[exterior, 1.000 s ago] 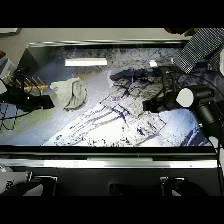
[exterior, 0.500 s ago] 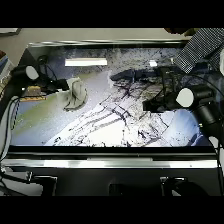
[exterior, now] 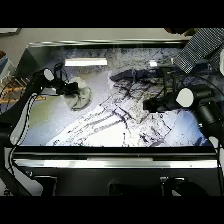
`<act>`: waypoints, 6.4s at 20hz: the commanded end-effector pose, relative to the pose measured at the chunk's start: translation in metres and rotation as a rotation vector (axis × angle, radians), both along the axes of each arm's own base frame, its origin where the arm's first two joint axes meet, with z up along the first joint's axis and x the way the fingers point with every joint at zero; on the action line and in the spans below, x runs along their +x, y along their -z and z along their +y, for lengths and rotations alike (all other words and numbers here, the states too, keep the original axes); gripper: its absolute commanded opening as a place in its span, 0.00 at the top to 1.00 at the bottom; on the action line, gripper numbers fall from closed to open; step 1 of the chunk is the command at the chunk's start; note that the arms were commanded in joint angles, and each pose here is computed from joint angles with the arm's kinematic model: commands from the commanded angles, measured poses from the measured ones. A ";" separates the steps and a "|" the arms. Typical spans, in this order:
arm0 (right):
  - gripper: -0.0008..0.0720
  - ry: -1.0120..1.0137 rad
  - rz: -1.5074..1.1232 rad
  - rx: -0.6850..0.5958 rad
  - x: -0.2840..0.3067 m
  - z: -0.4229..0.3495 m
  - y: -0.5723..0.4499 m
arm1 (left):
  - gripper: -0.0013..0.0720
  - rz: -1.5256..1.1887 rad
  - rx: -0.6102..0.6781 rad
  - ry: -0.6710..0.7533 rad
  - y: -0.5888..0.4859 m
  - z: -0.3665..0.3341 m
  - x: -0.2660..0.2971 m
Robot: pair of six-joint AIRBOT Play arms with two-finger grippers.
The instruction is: Fold the clothes and pants, and hang the long-sleeved shirts on hangers.
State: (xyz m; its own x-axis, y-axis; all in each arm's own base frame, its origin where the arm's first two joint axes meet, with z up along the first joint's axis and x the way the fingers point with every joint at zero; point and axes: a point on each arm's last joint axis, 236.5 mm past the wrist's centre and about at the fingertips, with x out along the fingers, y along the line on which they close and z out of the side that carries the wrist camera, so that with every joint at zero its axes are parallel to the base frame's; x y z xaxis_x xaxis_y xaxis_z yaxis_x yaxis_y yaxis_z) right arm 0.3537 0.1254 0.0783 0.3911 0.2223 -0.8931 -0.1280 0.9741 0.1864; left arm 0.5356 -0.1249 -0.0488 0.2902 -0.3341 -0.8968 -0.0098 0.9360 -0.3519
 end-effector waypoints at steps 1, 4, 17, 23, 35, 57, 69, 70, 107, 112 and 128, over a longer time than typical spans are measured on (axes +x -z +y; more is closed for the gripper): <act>0.78 0.032 0.061 -0.009 -0.011 -0.005 0.005 | 0.96 0.089 -0.176 0.147 -0.038 -0.058 -0.037; 0.78 0.062 0.182 -0.112 -0.038 -0.029 0.017 | 0.96 0.087 -0.213 0.287 -0.077 -0.120 -0.077; 0.78 0.201 0.342 -0.440 -0.106 -0.118 -0.007 | 0.61 0.223 -0.289 0.459 -0.021 -0.367 -0.233; 0.36 0.268 0.125 -0.175 -0.045 -0.072 -0.012 | 0.39 0.085 -0.297 0.445 -0.092 -0.278 -0.160; 0.22 0.532 0.395 0.489 -0.041 -0.146 0.081 | 0.39 -0.005 -0.095 0.221 -0.162 -0.063 -0.102; 0.95 0.686 0.268 0.832 0.002 -0.046 0.143 | 0.24 0.154 -0.060 0.216 -0.092 -0.046 -0.127; 0.95 0.622 0.325 0.845 -0.012 -0.033 0.137 | 0.24 0.221 -0.400 0.248 0.026 -0.166 -0.174; 0.95 0.619 0.331 0.848 -0.013 -0.032 0.136 | 0.24 0.236 -0.397 0.257 0.031 -0.171 -0.178; 0.95 0.298 -1.388 0.204 -0.177 -0.100 -0.469 | 0.96 -1.061 -0.035 -0.269 -0.494 0.087 -0.273; 0.95 0.358 -1.204 0.321 -0.137 -0.103 -0.437 | 0.96 -1.038 -0.034 -0.269 -0.484 0.087 -0.271; 0.95 0.477 -0.075 0.486 0.233 -0.044 0.051 | 0.95 -0.139 -0.216 -0.459 -0.051 0.064 -0.068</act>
